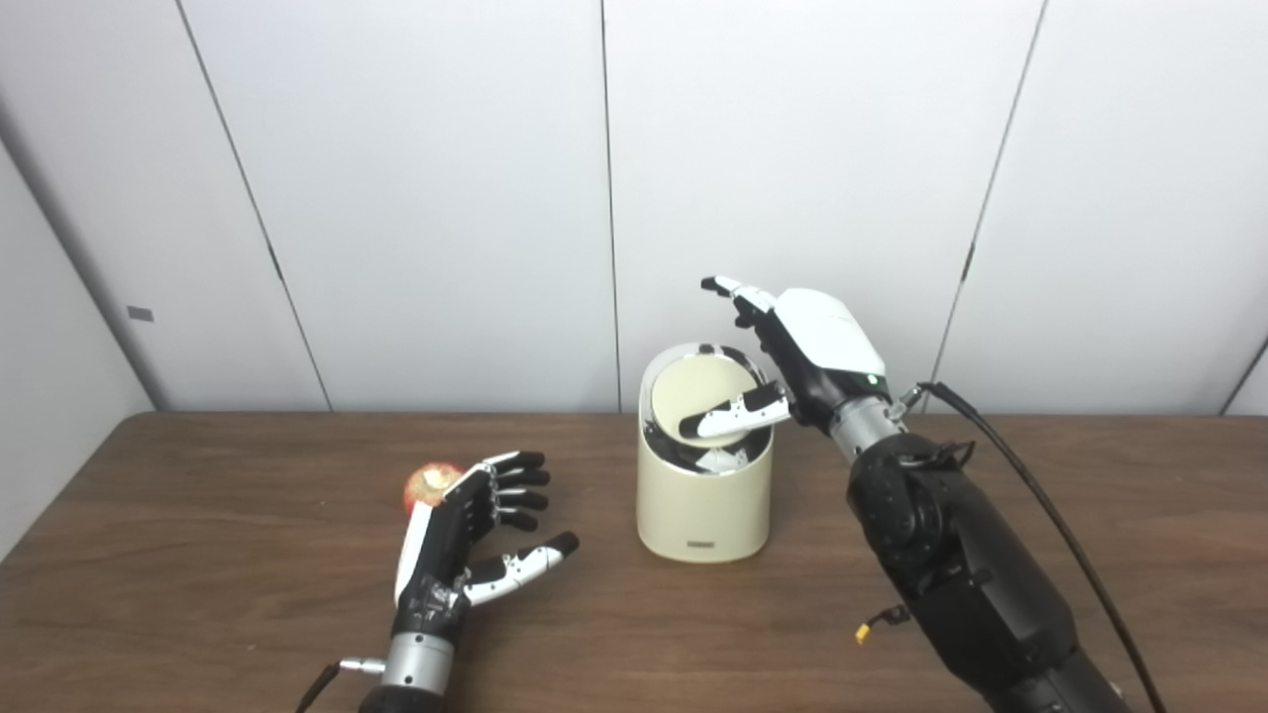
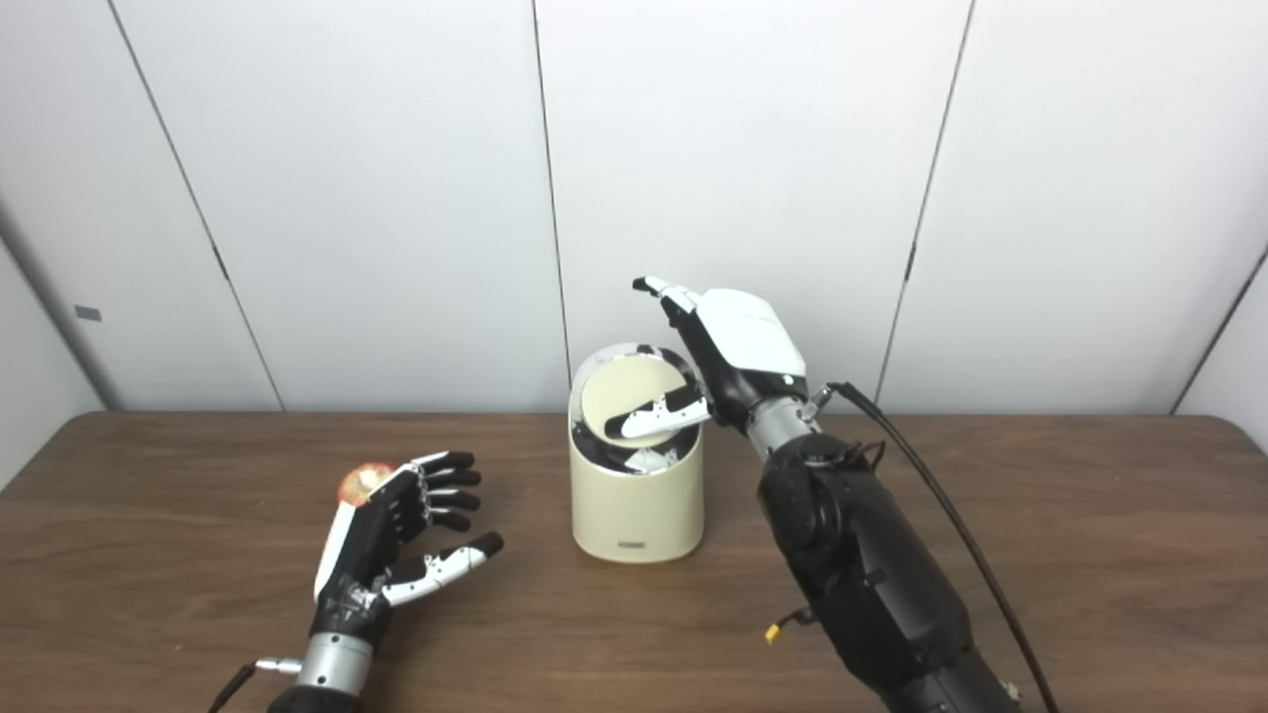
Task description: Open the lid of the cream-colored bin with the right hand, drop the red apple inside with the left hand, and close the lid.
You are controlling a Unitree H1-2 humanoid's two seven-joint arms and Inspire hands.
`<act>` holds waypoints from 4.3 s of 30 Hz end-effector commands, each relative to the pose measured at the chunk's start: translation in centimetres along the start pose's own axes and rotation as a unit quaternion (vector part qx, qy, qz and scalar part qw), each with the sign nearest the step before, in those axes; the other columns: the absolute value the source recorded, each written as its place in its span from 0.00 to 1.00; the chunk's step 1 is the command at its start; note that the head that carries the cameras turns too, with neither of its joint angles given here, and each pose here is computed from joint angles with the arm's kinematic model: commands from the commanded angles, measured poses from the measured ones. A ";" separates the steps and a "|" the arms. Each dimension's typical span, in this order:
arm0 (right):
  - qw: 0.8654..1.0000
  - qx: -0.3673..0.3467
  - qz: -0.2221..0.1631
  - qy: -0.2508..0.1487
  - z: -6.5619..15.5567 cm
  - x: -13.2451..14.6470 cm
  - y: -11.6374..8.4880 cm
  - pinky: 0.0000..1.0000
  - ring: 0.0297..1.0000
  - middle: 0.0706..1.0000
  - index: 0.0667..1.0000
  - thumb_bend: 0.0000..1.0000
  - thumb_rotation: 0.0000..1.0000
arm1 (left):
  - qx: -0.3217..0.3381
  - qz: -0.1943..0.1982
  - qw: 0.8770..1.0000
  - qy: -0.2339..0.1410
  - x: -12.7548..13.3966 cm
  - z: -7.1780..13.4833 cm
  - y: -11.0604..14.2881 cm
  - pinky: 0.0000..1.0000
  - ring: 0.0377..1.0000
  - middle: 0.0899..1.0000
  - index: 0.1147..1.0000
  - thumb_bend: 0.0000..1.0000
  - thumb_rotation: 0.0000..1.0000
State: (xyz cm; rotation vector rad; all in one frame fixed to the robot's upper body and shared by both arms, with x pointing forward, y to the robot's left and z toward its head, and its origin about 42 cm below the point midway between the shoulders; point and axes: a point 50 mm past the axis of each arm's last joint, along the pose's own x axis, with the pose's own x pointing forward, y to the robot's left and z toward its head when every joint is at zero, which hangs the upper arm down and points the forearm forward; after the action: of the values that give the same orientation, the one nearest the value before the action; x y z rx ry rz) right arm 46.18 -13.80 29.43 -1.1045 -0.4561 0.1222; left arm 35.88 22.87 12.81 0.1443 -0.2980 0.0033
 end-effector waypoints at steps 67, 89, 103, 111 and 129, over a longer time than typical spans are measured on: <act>0.980 -0.185 0.070 0.002 -0.4 0.4 -0.7 0.58 0.75 0.87 0.83 0.94 0.08 | 0.004 0.001 0.999 -0.035 0.7 1.9 0.3 0.54 0.60 0.66 0.68 0.71 0.00; 0.998 -0.046 -0.036 0.007 0.6 -0.1 -6.0 0.60 0.78 0.86 0.85 0.85 0.19 | 0.003 -0.003 1.000 -0.027 0.6 1.7 0.2 0.54 0.61 0.66 0.68 0.72 0.01; 0.988 0.041 -0.142 0.055 -3.7 -4.5 -8.2 0.56 0.75 0.85 0.83 0.80 0.16 | 0.002 -0.002 1.000 -0.027 0.5 1.6 0.5 0.55 0.61 0.66 0.68 0.72 0.00; 0.976 0.118 -0.167 0.078 -6.8 -9.1 -5.5 0.56 0.70 0.79 0.79 0.82 0.02 | 0.003 -0.004 1.000 -0.026 0.5 1.7 0.6 0.55 0.61 0.66 0.68 0.72 0.00; 0.946 0.253 -0.175 0.102 -10.0 -14.6 4.6 0.61 0.73 0.82 0.80 0.78 0.14 | 0.002 -0.003 1.000 -0.027 0.1 1.9 0.6 0.54 0.61 0.65 0.68 0.72 0.00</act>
State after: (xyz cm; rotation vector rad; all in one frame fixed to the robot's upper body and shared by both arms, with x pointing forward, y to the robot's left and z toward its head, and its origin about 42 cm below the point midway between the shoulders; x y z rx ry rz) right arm 36.92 -25.11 15.00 -0.5399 -0.2821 -0.1667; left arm 35.02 23.28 13.05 0.1527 -0.2835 0.0005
